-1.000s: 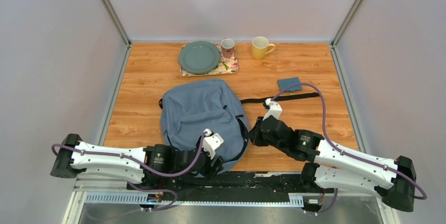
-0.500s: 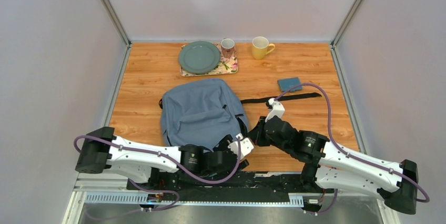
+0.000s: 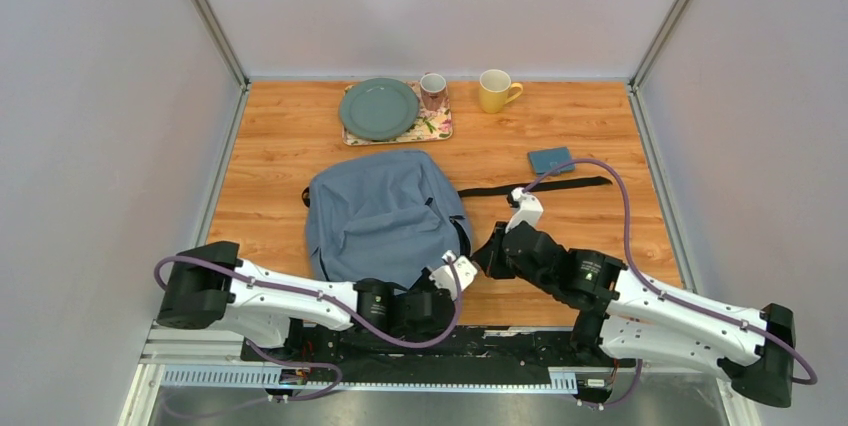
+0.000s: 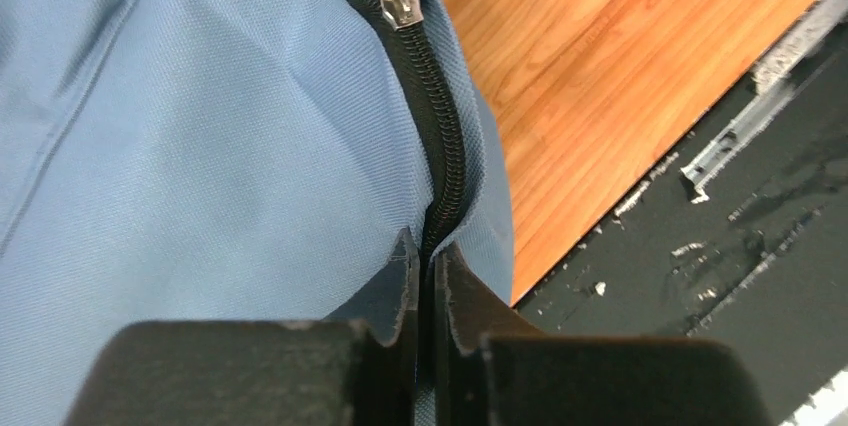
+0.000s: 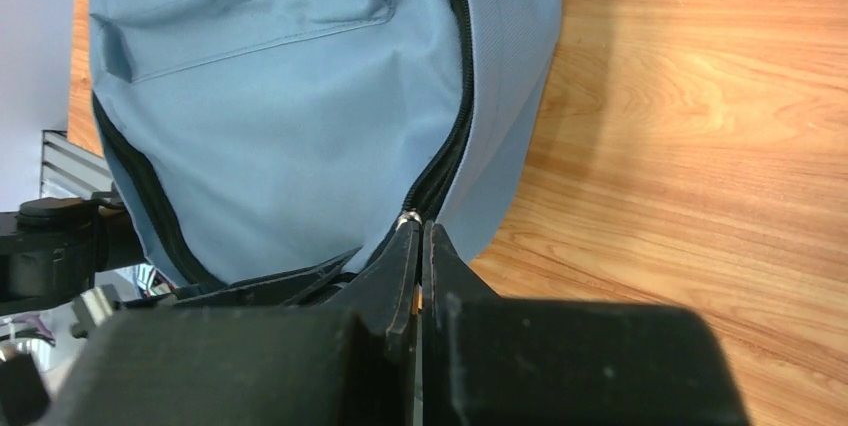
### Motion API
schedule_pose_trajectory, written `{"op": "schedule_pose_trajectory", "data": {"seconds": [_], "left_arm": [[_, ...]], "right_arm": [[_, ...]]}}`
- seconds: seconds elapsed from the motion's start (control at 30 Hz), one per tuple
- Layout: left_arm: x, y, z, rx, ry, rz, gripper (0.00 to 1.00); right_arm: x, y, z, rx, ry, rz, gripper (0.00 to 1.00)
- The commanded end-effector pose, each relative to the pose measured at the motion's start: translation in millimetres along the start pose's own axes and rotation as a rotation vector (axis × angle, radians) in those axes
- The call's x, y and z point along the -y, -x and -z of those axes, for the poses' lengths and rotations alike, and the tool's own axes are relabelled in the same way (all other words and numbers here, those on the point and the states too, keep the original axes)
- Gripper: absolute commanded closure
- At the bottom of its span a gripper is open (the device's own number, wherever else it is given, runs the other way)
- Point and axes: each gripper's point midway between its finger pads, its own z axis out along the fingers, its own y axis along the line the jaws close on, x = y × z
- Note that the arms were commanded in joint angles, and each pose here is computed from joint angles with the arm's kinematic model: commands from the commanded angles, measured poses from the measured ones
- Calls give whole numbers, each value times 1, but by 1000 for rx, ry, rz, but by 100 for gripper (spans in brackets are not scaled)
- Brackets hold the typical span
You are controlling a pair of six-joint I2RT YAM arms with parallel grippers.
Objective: Pack the student bag
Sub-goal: Zip the student bag at the center of the board.
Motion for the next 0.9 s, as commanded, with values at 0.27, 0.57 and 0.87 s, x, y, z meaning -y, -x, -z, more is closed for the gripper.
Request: {"op": "schedule_pose_trajectory", "data": {"seconds": [0.27,0.57,0.87], "left_arm": [[6,-98,25,-139,-228,171,100],[11,-108,34,-141,-238,121,100],[13,-105,40,-108,-235,106,100]], "right_arm": [[-27,78,-29,183,-20,-51,100],[-19,102,-44,196,-75,-60,100],[-15,101,-50,162,-77,-69,100]]}}
